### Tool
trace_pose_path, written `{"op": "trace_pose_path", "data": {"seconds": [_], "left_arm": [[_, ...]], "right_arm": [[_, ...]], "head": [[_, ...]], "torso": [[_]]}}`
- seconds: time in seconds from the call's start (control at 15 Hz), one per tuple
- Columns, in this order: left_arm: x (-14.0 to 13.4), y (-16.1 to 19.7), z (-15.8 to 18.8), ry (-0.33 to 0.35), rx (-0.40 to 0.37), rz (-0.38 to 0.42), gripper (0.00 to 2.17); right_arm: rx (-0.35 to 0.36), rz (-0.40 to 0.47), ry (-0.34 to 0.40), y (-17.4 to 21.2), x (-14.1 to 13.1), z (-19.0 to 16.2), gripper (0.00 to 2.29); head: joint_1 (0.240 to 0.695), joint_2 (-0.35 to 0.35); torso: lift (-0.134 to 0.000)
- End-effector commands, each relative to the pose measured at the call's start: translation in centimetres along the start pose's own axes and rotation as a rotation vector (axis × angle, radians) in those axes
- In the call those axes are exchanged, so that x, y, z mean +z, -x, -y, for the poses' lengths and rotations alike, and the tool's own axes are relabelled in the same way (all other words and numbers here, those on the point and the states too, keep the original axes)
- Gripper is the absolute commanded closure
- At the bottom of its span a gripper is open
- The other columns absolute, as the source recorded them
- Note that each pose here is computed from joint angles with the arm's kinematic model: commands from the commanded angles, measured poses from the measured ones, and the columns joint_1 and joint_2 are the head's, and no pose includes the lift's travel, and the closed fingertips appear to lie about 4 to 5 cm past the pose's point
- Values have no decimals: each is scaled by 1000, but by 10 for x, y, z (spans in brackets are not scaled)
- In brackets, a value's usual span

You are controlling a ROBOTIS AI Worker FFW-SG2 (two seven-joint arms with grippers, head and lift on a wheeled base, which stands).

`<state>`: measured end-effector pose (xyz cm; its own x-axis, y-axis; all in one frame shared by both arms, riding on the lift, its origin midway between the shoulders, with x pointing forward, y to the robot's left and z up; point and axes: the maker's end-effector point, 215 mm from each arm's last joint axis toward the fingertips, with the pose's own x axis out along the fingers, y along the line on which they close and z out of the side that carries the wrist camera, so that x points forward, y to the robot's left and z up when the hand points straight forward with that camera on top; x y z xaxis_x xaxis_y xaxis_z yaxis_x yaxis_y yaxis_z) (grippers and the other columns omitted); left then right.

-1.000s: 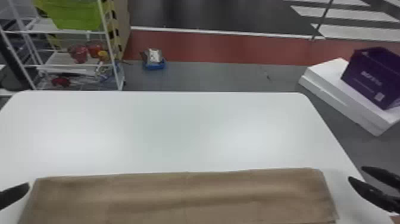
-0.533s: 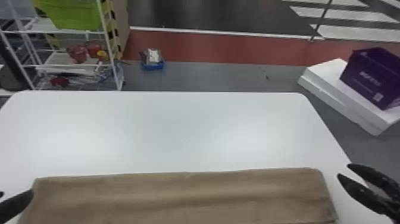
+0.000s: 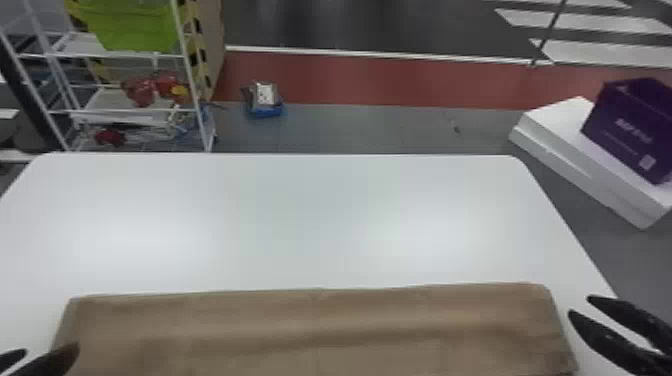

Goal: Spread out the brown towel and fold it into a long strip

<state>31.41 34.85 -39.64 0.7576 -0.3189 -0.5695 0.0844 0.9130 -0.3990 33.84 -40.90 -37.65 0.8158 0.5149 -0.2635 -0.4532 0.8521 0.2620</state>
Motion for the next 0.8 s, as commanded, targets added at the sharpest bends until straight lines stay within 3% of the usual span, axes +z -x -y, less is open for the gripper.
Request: {"op": "trace_pose_path", "data": {"seconds": [0.0, 0.33, 0.53, 0.73], "left_arm": [[-7, -5, 0, -8, 18, -19, 90], [-25, -20, 2, 9, 20, -58, 90], [-22, -30, -8, -29, 70, -52, 87], [-17, -35, -21, -29, 109, -50, 90]], "right_arm": [[-28, -37, 7, 4, -6, 4, 404], [-126, -62, 4, 18, -12, 27, 400], [-161, -92, -89, 24, -17, 50, 400], [-189, -108, -111, 22, -14, 67, 400]], "head": [[695, -108], [695, -149], [695, -183], [695, -210]], "torso": [[-123], [-123], [-123], [-123]]}}
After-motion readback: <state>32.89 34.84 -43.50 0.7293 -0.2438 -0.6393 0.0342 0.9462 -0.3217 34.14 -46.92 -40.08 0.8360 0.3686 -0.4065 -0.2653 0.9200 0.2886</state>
